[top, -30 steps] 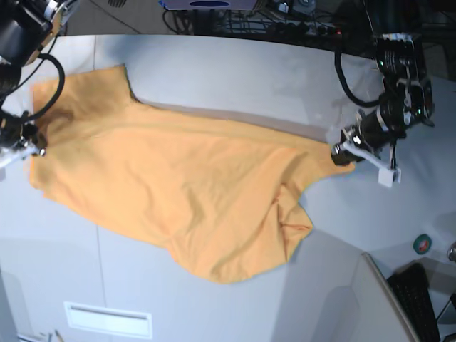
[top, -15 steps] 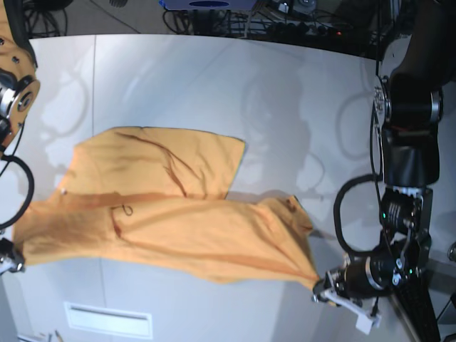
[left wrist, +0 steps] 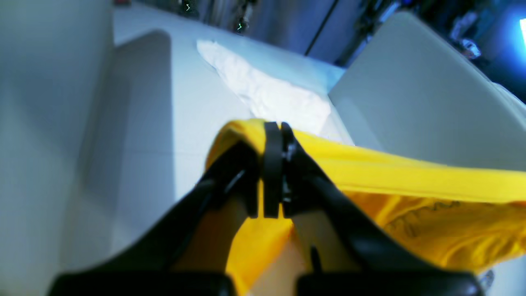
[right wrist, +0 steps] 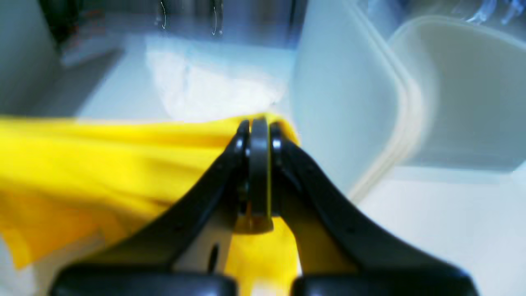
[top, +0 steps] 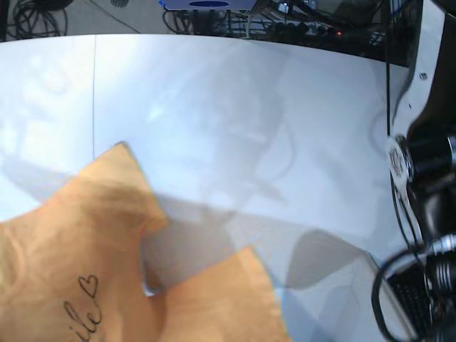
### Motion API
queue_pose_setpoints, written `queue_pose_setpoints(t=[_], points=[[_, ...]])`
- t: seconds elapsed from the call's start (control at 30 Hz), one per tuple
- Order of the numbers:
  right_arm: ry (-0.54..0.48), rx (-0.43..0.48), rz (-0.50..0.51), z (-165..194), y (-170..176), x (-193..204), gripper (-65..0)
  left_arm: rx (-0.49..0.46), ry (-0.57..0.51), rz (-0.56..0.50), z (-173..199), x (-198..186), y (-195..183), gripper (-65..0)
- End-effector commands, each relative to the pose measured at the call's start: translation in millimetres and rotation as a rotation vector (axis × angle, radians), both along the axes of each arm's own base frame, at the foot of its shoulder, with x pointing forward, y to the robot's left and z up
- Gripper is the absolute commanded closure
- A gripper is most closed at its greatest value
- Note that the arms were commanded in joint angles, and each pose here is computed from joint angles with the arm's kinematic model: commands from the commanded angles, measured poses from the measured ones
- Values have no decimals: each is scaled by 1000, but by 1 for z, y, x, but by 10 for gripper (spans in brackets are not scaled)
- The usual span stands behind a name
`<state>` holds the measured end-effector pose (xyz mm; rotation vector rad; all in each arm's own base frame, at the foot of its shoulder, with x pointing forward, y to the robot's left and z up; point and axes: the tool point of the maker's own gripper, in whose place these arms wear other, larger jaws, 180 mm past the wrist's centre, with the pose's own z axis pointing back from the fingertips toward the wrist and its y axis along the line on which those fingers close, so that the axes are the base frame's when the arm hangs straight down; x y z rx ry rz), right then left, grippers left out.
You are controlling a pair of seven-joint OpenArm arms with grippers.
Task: Layout the t-shirt on the table in an organized manner, then fold the t-shirt properly
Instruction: 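Lift and shake the shirt, then lay it flat with both grippers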
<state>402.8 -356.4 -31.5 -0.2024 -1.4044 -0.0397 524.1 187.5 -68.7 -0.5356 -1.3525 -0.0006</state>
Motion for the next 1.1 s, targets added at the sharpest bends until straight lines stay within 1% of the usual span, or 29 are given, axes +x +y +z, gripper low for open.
queue_pose_setpoints(t=[0.0, 0.07, 0.1, 0.13, 0.2, 0.23, 0.3, 0.37, 0.43, 0.5, 0.6, 0.7, 0.77, 0.9, 1.0, 1.07], points=[[21, -17, -41, -11, -3, -14, 0, 24, -29, 12, 5, -14, 5, 0], [84, -18, -55, -52, 7, -37, 0, 72, 7, 8, -29, -46, 3, 0], [140, 3, -66, -80, 8, -49, 0, 90, 38, 13, -52, -64, 5, 0], [207, 41, -71, -113, 11, -60, 0, 101, 71, 19, -75, -81, 6, 0], [307, 124, -90, -170, 16, -85, 0, 112, 173, 44, -123, -112, 15, 0], [360, 177, -90, -204, 23, -98, 0, 113, 243, 60, -151, -129, 22, 0], [439, 259, -75, -259, 38, -118, 0, 102, 377, 82, -201, -158, 33, 0], [522, 353, -55, -316, 55, -135, 0, 83, 499, 93, -245, -181, 39, 0], [580, 419, -47, -355, 66, -145, 0, 63, 583, 99, -280, -199, 40, 0], [655, 476, -48, -387, 74, -159, 0, 47, 640, 113, -309, -215, 41, 0], [713, 527, -67, -411, 75, -172, 0, 65, 686, 111, -338, -230, 42, 0], [729, 529, -75, -416, 74, -178, 0, 97, 729, 105, -360, -241, 45, 0], [741, 529, -79, -419, 74, -184, 0, 95, 750, 110, -370, -245, 47, 0], [751, 528, -82, -421, 74, -188, 0, 102, 782, 113, -379, -255, 50, 0], [752, 516, -85, -419, 69, -189, 0, 102, 785, 116, -380, -258, 51, 0], [769, 525, -87, -425, 69, -191, 0, 102, 788, 117, -381, -259, 52, 0]])
